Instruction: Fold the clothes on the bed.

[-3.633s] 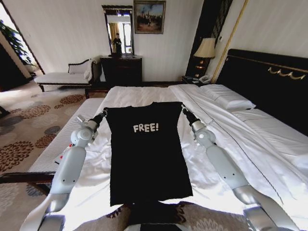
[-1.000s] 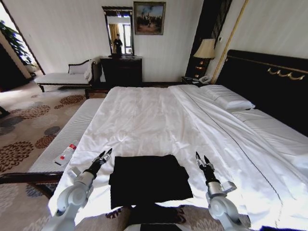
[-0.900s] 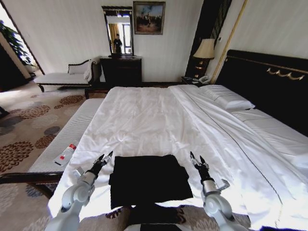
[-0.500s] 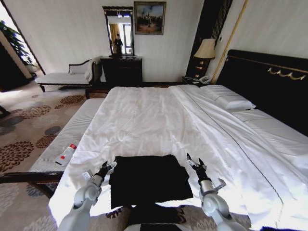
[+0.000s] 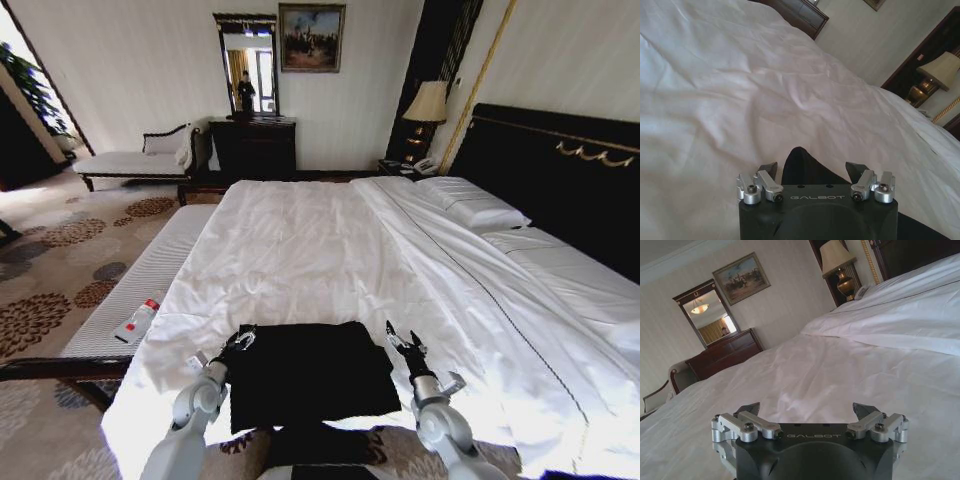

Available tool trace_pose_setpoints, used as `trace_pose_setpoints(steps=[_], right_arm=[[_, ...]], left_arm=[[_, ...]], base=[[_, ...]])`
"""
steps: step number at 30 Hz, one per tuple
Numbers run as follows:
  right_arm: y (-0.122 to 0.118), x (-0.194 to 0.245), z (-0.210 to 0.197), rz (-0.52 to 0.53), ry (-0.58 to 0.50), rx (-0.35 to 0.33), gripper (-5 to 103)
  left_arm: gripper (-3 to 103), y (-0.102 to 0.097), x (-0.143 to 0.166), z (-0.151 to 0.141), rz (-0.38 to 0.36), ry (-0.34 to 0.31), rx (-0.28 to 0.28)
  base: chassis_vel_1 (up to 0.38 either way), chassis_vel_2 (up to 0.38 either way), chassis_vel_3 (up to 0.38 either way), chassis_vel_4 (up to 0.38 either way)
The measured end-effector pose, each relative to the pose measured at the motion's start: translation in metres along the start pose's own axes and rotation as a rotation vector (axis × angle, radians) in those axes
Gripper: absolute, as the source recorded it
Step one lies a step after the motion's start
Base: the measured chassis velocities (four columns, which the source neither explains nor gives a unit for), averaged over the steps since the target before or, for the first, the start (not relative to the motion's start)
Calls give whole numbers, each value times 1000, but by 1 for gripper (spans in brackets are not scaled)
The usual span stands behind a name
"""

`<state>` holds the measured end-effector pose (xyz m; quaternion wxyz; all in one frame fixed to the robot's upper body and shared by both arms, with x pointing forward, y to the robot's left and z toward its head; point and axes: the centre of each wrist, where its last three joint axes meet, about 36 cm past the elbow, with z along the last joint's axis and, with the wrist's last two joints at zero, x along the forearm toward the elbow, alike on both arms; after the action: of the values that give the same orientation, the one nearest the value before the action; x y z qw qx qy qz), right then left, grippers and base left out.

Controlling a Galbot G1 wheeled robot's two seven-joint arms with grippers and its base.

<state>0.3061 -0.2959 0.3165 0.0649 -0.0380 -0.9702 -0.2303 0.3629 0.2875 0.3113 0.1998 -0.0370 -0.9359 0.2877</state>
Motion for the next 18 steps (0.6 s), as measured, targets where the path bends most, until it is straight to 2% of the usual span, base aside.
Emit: trace_pose_setpoints(steps=[1,5,7,9,10,11,12,14,15,18], right_arm=[[0,0,0,0,0,0,100],[0,-1,2,3,0,-2,100],[0,-1,3,3,0,-3,100],[1,-1,3,4,0,-5,100],[1,-1,3,4,0,-5,100],[0,-1,4,5,0,-5,100],[0,-1,4,5,0,-4,100],[-1,-2,4,7,0,-3,100],[-1,-2,4,7,0,-3,100],[-2,-2,5,8,1,0,100]], left_arm=[[76,0,0,0,0,0,0],[55,1,1,2,-9,-3,18],[55,1,1,2,-11,-3,21],[43,2,3,3,-15,-3,23],[43,2,3,3,-15,-3,23],[38,2,3,3,-16,-3,23],[38,3,3,3,-17,-3,23],[27,4,4,2,-21,-3,23],[27,4,4,2,-21,-3,23],[11,4,3,3,-25,-1,24]], base=[[0,0,0,0],[0,0,0,0],[0,0,0,0],[0,0,0,0],[0,0,0,0],[0,0,0,0],[0,0,0,0],[0,0,0,0],[0,0,0,0],[0,0,0,0]])
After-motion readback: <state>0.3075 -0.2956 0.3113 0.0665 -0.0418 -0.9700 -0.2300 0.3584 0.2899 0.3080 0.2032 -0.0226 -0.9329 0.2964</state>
